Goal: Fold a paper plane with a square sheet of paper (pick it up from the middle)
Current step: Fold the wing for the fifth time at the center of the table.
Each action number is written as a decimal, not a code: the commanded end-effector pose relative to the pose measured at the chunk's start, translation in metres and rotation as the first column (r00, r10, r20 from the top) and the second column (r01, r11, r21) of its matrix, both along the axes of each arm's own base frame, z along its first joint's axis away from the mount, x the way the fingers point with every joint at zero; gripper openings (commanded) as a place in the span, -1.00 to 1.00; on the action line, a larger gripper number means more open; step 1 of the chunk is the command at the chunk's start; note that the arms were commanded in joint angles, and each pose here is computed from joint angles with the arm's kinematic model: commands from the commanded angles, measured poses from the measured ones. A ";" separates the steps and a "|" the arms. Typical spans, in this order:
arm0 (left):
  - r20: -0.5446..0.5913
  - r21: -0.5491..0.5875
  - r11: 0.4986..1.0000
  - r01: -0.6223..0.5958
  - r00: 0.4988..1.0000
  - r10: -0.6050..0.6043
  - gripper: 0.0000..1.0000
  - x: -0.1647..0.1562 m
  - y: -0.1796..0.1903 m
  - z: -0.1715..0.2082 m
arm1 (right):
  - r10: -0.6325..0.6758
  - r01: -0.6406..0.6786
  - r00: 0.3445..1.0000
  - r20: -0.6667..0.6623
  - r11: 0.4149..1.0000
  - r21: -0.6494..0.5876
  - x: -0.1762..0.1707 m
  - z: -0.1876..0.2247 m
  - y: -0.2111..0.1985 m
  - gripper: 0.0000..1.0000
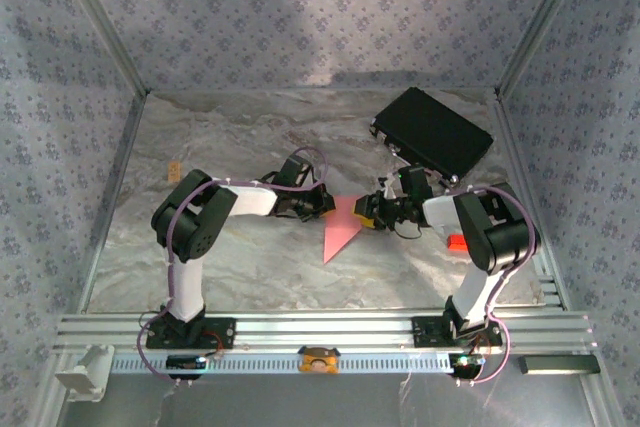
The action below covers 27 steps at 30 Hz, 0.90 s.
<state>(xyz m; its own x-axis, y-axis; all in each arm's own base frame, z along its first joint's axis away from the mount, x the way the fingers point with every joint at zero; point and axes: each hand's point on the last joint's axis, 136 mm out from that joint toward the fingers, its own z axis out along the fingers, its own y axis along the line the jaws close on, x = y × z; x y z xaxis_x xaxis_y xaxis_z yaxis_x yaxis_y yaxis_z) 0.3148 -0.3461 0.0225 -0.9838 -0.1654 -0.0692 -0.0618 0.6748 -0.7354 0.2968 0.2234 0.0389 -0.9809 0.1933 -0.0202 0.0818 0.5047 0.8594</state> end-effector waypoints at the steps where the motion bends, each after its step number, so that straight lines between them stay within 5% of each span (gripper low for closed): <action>1: -0.075 0.064 0.998 -0.003 0.997 0.007 -0.86 -0.016 0.016 -0.017 | 0.036 -0.036 0.999 0.027 0.999 0.025 0.005 0.003 0.003 -0.32; 27: -0.052 0.036 0.999 0.005 0.999 -0.003 -0.83 -0.016 0.013 -0.005 | 0.077 -0.076 0.997 0.014 0.997 -0.024 0.006 -0.005 0.000 -0.61</action>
<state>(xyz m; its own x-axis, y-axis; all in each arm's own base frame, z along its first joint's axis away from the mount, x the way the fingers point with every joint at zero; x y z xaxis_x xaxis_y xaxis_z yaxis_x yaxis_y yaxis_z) 0.3111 -0.3433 0.0230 -0.9841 -0.1650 -0.0656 -0.0646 0.6769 -0.7333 0.3032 0.2225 0.0343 -0.9894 0.1348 -0.0531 0.0270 0.5312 0.8468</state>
